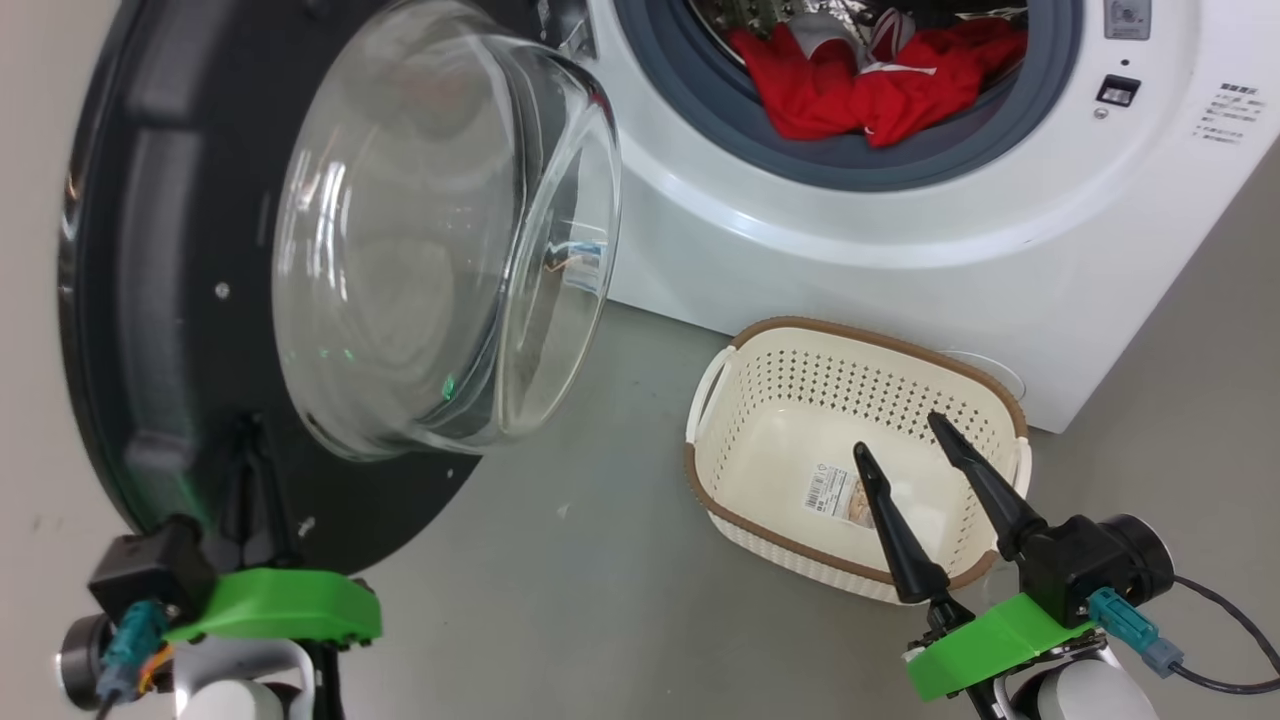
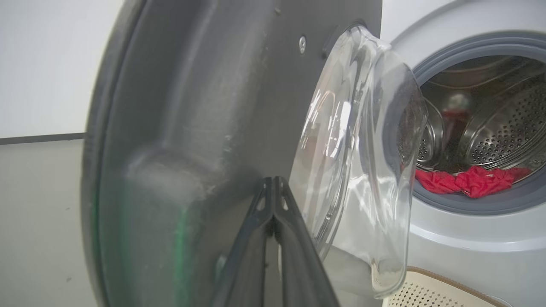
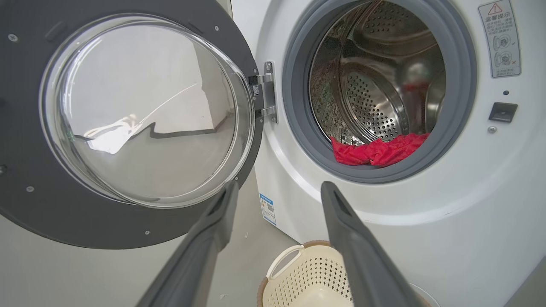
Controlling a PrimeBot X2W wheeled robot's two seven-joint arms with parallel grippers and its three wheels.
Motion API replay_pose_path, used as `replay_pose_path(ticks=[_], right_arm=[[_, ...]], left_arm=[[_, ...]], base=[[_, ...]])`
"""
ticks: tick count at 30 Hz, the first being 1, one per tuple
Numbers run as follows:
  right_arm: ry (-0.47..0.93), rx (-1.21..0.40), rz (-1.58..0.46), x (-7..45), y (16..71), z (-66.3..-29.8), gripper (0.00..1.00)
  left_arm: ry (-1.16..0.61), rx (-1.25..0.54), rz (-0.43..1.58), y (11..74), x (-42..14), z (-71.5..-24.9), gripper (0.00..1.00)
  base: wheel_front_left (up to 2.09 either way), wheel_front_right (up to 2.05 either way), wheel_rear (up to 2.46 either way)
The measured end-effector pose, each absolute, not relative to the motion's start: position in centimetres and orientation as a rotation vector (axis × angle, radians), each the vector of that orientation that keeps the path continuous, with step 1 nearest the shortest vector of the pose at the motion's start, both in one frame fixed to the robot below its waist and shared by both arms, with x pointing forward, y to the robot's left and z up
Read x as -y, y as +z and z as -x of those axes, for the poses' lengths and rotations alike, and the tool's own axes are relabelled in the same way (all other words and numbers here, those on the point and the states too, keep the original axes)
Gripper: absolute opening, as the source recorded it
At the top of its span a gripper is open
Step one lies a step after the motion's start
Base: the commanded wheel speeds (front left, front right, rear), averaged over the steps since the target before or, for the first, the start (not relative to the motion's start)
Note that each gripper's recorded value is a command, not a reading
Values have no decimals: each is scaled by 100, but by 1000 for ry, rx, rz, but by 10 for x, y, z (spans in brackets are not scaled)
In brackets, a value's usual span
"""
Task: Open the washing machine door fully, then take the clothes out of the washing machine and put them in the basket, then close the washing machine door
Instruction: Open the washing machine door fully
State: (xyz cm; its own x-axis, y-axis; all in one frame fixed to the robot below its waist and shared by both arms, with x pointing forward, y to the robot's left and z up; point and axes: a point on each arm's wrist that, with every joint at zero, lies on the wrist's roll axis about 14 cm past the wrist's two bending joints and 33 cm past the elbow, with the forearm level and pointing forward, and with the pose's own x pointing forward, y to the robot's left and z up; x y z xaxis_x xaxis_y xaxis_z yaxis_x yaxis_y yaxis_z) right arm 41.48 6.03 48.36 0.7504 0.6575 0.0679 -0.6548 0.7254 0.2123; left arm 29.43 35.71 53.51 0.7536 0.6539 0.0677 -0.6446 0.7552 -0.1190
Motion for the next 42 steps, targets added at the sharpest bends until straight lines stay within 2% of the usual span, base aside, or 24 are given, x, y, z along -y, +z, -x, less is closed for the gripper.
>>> replay_pose_path(ticks=[28, 42], right_arm=[[790, -70, -167, -79, 457, -415, 100], [803, -78, -157, -78, 454, -418, 100]], left_arm=[[917, 111, 128, 533, -436, -283, 0], [912, 61, 102, 523, -452, -298, 0]], base=[[0, 0, 0], [0, 0, 0]])
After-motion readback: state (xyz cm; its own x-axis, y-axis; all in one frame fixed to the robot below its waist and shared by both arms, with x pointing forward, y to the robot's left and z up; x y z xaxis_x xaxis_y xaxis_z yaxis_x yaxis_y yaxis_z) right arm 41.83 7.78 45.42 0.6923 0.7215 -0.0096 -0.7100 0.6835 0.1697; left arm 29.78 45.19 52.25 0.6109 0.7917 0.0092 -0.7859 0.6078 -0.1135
